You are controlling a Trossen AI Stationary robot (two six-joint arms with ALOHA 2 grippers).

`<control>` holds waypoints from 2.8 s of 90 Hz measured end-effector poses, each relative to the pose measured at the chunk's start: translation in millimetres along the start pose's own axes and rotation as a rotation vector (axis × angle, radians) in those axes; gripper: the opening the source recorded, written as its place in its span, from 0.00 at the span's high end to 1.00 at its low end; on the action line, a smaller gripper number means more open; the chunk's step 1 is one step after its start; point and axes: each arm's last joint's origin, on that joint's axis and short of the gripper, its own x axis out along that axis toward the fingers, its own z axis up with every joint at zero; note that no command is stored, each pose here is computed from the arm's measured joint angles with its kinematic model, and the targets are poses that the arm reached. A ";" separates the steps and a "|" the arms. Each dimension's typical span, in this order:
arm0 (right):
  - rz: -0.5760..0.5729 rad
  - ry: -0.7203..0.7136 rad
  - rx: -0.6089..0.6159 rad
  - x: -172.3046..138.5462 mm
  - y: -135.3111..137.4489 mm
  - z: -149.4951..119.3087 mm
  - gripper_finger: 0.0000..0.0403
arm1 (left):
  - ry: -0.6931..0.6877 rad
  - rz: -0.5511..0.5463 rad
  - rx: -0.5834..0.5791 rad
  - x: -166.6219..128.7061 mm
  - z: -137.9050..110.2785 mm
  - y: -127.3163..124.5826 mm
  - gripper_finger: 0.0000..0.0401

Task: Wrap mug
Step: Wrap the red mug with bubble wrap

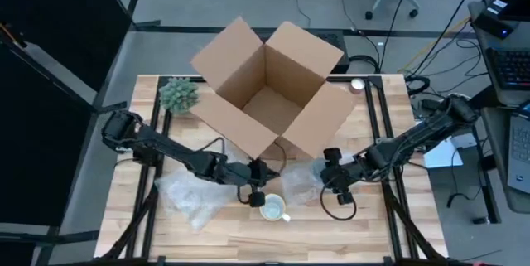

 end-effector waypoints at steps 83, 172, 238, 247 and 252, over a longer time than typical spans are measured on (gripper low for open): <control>0.000 0.001 0.015 0.2 -0.1 -0.1 0.58 | 0.132 0.480 0.033 58.8 -3.1 35.7 1.00; 0.006 0.001 0.044 0.0 0.1 0.0 0.58 | -0.219 -0.005 0.077 106.5 34.9 -24.8 1.00; -0.003 0.034 0.044 -0.7 -0.6 -2.9 0.83 | -0.134 0.046 0.104 125.2 23.9 -1.7 1.00; -0.011 0.067 0.084 -4.7 -1.2 -2.3 0.94 | -0.154 0.046 0.095 124.8 25.9 -2.1 1.00; 0.000 0.098 0.108 -8.6 -1.3 -1.0 0.96 | -0.157 0.042 0.071 124.3 26.1 -3.5 1.00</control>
